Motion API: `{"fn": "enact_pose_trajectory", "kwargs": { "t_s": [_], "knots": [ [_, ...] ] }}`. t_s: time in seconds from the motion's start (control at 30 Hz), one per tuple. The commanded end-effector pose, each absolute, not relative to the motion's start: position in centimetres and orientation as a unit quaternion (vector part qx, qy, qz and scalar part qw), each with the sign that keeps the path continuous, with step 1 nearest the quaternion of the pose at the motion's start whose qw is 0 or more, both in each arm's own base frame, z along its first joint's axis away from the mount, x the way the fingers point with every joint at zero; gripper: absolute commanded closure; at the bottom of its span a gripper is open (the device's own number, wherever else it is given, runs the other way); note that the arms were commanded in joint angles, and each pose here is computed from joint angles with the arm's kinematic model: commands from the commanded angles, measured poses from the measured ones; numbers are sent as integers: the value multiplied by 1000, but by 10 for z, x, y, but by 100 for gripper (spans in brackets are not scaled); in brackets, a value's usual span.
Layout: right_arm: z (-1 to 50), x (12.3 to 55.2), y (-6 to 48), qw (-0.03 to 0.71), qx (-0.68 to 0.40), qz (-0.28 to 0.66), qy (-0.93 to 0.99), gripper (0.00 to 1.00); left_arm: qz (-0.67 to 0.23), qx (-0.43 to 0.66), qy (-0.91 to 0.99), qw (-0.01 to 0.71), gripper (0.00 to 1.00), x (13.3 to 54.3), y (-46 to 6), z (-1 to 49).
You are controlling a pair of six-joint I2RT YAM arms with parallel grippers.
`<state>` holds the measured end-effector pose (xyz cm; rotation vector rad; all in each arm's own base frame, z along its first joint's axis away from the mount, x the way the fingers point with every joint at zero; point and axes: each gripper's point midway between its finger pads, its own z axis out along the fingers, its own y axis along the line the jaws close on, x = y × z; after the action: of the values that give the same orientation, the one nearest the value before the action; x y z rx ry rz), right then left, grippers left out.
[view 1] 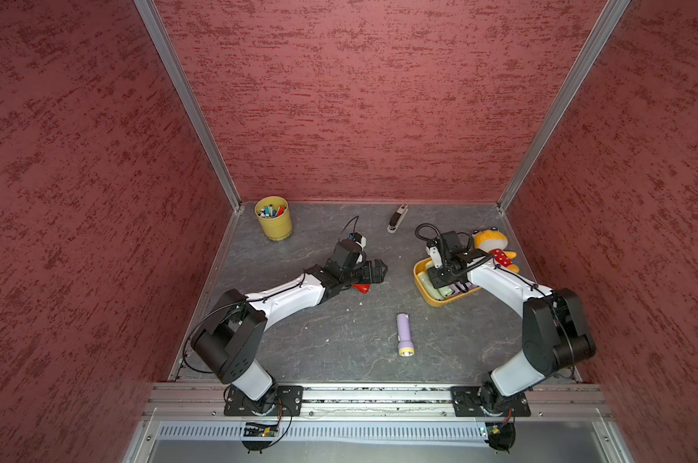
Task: Put the flashlights into the storage boxes
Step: Place the flashlight at the storage box.
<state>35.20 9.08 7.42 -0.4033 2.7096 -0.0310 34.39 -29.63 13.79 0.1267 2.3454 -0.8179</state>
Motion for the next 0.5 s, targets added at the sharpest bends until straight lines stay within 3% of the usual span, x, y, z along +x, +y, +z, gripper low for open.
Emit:
{"fn": "enact_pose_trajectory", "kwargs": {
  "t_s": [0.0, 0.17, 0.47],
  "knots": [
    [90, 363, 87, 220, -132, -19, 966, 52, -307, 50, 891, 329, 1, 343, -291, 142],
    [99, 361, 88, 231, -131, -13, 964, 50, -309, 50, 892, 327, 1, 343, -292, 140],
    [89, 362, 79, 228, -109, -17, 967, 65, -309, 52, 890, 331, 1, 343, -292, 142]
  ]
}}
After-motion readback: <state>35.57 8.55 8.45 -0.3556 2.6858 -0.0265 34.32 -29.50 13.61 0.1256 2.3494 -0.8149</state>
